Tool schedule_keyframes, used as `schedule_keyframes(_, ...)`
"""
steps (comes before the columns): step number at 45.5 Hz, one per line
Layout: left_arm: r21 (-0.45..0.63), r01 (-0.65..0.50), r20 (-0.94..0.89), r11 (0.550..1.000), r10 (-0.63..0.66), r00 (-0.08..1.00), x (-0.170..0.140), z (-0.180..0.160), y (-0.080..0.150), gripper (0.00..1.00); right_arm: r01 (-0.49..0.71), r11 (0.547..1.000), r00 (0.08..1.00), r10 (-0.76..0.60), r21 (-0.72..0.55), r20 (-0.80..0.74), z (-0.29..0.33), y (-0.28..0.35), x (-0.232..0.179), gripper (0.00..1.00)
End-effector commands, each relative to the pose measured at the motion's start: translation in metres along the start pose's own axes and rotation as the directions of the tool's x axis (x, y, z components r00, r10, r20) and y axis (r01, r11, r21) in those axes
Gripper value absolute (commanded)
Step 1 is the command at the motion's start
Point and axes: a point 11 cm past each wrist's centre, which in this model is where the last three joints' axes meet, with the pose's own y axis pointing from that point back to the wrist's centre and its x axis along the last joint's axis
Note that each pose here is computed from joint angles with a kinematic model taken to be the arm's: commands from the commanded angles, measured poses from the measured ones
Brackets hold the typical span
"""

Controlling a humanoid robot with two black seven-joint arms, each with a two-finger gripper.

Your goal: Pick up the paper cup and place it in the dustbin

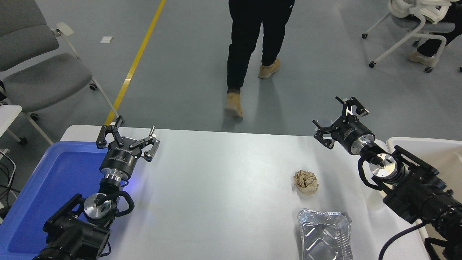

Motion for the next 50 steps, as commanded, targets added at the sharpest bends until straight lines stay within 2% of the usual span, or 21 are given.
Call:
schedule_keyframes(1, 0.0, 0.0, 0.0, 1.0, 0.0, 1.0, 0.0, 0.0, 0.0, 0.99, 0.025, 1.0, 0.959, -0.025, -0.005, -0.283, -0.064, 0.009, -0.004, 1.0)
schedule_keyframes(6, 0.0, -0.002, 0.002, 1.0, 0.002, 1.0, 0.0, 0.001, 0.0, 0.99, 0.038, 0.999, 0.894, -0.052, -0.039, -0.446, -0.09, 0.02, -0.008, 1.0)
schedule_keyframes(12, 0.0, 0.0, 0.0, 1.0, 0.0, 1.0, 0.0, 0.0, 0.0, 0.99, 0.069, 0.987, 0.745, -0.149, -0.147, -0.65, -0.112, 0.04, -0.028, 1.0)
schedule_keyframes(19, 0.0, 0.0, 0.0, 1.0, 0.0, 1.0, 0.0, 0.0, 0.0, 0.99, 0.052, 0.966, 0.58, -0.236, -0.253, -0.78, -0.135, 0.059, -0.051, 1.0)
schedule_keyframes(26, 0.0, 0.0, 0.002, 1.0, 0.0, 1.0, 0.0, 0.001, 0.0, 0.99, -0.026, 0.937, 0.398, -0.311, -0.349, -0.863, -0.155, 0.078, -0.069, 1.0)
schedule_keyframes(31, 0.001, 0.0, 0.002, 1.0, 0.0, 1.0, 0.0, 0.0, 0.0, 0.99, -0.122, 0.898, 0.268, -0.38, -0.422, -0.885, -0.161, 0.095, -0.076, 1.0)
schedule_keyframes(38, 0.001, 0.0, 0.002, 1.0, 0.0, 1.0, 0.0, 0.0, 0.0, 0.99, -0.219, 0.82, 0.096, -0.522, -0.529, -0.848, -0.148, 0.115, -0.102, 1.0)
schedule_keyframes(44, 0.0, -0.002, 0.002, 1.0, 0.002, 1.0, 0.0, 0.001, 0.0, 0.99, -0.244, 0.763, -0.067, -0.628, -0.598, -0.775, -0.135, 0.132, -0.134, 1.0)
schedule_keyframes(46, 0.0, -0.002, 0.002, 1.0, 0.002, 1.0, 0.0, 0.001, 0.0, 0.99, -0.274, 0.73, -0.145, -0.675, -0.626, -0.723, -0.126, 0.139, -0.143, 1.0)
schedule_keyframes(50, 0.0, 0.0, 0.002, 1.0, 0.0, 1.0, 0.0, 0.001, 0.0, 0.99, -0.324, 0.694, -0.212, -0.716, -0.643, -0.665, -0.118, 0.143, -0.143, 1.0)
